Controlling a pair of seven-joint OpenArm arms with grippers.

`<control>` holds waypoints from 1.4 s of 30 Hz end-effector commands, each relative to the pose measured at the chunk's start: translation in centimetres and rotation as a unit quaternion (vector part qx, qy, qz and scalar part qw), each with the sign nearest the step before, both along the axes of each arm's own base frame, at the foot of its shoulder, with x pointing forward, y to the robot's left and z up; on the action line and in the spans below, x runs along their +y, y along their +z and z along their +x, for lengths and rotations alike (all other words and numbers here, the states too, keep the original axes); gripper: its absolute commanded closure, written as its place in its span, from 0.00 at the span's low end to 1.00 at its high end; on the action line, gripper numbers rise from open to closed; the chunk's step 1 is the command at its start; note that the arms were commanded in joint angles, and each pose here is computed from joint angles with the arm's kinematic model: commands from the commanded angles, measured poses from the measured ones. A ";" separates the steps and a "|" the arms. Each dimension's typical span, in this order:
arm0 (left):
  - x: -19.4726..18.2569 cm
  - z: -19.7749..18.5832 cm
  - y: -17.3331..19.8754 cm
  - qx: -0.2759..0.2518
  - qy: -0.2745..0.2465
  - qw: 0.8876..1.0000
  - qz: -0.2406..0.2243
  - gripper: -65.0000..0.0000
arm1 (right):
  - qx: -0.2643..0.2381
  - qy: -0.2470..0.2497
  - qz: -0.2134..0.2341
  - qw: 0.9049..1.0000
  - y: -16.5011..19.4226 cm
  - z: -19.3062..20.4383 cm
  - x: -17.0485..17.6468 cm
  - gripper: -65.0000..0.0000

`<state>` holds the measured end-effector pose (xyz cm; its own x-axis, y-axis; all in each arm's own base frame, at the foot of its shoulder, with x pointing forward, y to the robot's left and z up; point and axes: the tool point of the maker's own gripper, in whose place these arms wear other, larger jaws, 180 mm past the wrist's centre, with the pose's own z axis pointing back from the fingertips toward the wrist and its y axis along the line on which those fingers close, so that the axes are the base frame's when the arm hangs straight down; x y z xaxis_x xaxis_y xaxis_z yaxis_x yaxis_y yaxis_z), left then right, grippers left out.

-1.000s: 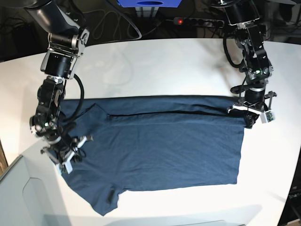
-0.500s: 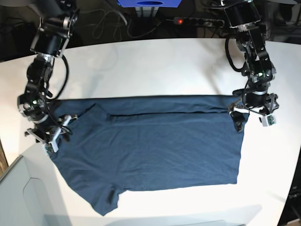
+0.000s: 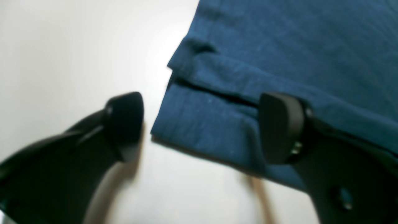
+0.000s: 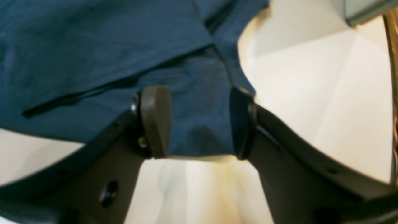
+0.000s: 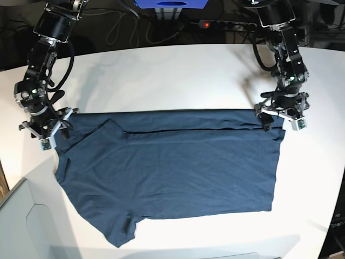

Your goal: Fold the T-shirt properly

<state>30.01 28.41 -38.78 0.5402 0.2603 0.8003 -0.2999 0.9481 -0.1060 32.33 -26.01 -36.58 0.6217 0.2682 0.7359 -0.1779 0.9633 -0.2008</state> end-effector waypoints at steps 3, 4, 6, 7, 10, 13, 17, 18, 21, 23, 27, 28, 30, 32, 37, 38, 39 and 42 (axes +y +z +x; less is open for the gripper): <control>0.3 0.9 1.4 -0.024 -0.001 1.000 0.008 0.44 | -0.033 -0.010 -0.007 0.999 2.0 0.7 -1.5 0.56; 0.1 0.9 1.3 -0.023 0.000 1.000 0.005 0.52 | -0.035 -0.014 -0.007 0.999 2.2 0.7 -1.8 0.56; -0.1 0.8 1.1 -0.023 0.001 1.000 0.001 0.69 | -0.039 -0.028 -0.008 0.999 2.4 0.5 -2.7 0.56; -0.1 0.7 1.0 -0.021 0.002 1.000 0.000 0.73 | -0.040 -0.033 -0.008 0.999 2.5 0.5 -3.0 0.56; -0.4 0.4 -0.2 -0.008 0.006 1.000 -0.011 0.72 | -0.040 -0.040 -0.008 0.998 2.5 0.3 -3.5 0.55; -0.4 0.1 -1.0 0.002 0.009 1.000 -0.016 0.70 | -0.034 -0.039 -0.014 0.999 2.3 0.2 -4.1 0.55; -0.4 0.4 -1.4 0.005 0.011 1.000 -0.020 0.64 | -0.012 -0.046 0.006 0.999 0.4 0.2 -4.2 0.42; -0.4 0.3 -1.4 0.005 0.012 1.000 -0.020 0.63 | -0.007 -0.047 0.010 0.999 0.0 0.2 -4.1 0.39; -0.4 0.3 -1.6 0.007 0.012 1.000 -0.021 0.59 | 0.000 -0.048 0.014 0.999 -0.5 0.1 -4.1 0.36; -0.5 0.2 -1.7 0.009 0.011 1.000 -0.021 0.59 | 0.000 -0.047 0.015 0.999 -0.6 0.1 -3.9 0.35; -0.6 0.2 -1.8 0.009 0.010 1.000 -0.023 0.59 | 0.003 -0.049 0.023 0.999 -0.9 0.5 -3.8 0.35; -0.9 0.2 -1.9 0.009 0.012 1.000 -0.027 0.59 | 0.009 -0.051 0.031 0.998 -1.5 0.6 -3.9 0.35; -1.1 0.1 -2.1 0.010 0.013 0.999 -0.030 0.59 | 0.023 -0.056 0.049 0.997 -2.7 1.0 -3.8 0.35; -1.1 0.1 -2.1 0.010 0.013 0.999 -0.030 0.59 | 0.034 -0.060 0.056 0.996 -3.5 1.0 -4.0 0.36; -1.6 0.1 -2.0 0.009 0.013 0.999 -0.037 0.59 | 0.045 -0.063 0.064 0.995 -4.4 1.0 -4.2 0.36; -1.6 0.2 -1.7 0.006 0.013 0.999 -0.036 0.59 | 0.045 -0.063 0.064 0.995 -4.4 1.0 -4.2 0.36; -1.6 0.4 -1.1 -0.002 0.012 0.999 -0.032 0.59 | 0.045 -0.063 0.064 0.995 -4.4 1.0 -4.2 0.36; -1.7 0.7 1.1 -0.029 0.006 0.999 -0.018 0.59 | 0.045 -0.063 0.064 0.995 -4.3 1.0 -4.2 0.36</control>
<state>29.71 26.23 -39.30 0.5390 0.3121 0.7823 -0.3103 0.9371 -0.1601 32.36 -29.76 -42.21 0.7347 0.0718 0.6746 -0.0555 0.9974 -0.0457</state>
